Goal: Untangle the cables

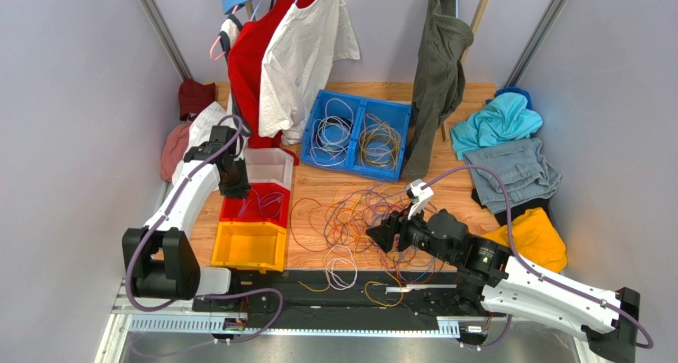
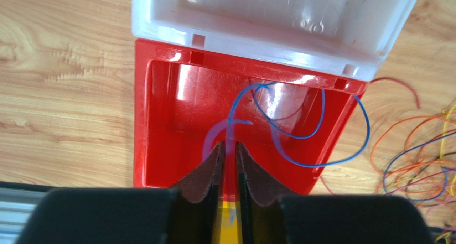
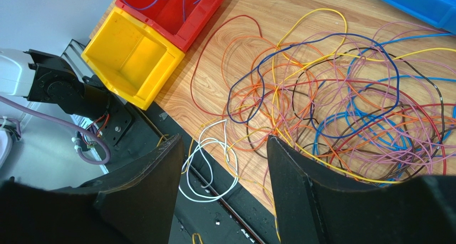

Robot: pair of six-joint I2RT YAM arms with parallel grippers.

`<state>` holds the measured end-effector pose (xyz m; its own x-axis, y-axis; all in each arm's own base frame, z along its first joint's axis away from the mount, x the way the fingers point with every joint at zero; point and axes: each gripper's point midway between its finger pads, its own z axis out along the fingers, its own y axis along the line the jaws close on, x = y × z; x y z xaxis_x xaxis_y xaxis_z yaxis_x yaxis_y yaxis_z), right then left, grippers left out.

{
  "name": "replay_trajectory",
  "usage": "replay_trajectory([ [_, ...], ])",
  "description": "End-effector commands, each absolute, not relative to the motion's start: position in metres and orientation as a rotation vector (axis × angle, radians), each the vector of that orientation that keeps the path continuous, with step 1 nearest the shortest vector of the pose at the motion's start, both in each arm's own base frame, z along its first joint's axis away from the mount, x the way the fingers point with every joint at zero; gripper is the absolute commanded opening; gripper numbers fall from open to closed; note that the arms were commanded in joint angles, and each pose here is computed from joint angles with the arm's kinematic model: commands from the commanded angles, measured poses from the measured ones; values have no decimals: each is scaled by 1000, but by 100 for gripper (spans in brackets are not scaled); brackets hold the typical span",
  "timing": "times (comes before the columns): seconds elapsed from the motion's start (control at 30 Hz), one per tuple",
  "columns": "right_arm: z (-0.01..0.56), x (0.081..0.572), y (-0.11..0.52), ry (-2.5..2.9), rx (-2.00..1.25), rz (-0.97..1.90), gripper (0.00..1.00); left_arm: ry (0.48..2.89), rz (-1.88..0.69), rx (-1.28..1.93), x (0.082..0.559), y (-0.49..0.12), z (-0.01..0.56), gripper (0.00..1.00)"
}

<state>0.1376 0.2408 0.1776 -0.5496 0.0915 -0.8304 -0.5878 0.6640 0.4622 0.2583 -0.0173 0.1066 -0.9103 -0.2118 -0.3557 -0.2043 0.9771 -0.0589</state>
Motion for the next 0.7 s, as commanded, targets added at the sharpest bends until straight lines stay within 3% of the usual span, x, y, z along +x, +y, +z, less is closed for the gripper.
replay_trajectory([
  [0.0, 200, 139, 243, 1908, -350, 991, 62, 2712, -42, -328, 266, -17, 120, 34],
  [0.07, 200, 139, 241, 1906, -348, 987, 62, 2662, -33, -345, 267, -15, 132, 51],
  [0.1, 199, 140, 241, 1905, -344, 983, 62, 2635, -39, -349, 269, -15, 140, 67],
  [0.13, 199, 140, 241, 1904, -343, 984, 62, 2612, -42, -356, 270, -15, 146, 99],
  [0.33, 193, 141, 247, 1926, -352, 980, 62, 2308, -306, -328, 271, -51, 214, 99],
  [0.47, 188, 145, 249, 1943, -341, 960, 61, 2207, -514, -56, 260, -145, 234, 99],
  [0.67, 180, 155, 230, 1984, -260, 841, 60, 2303, -671, 105, 248, -243, 187, 99],
])
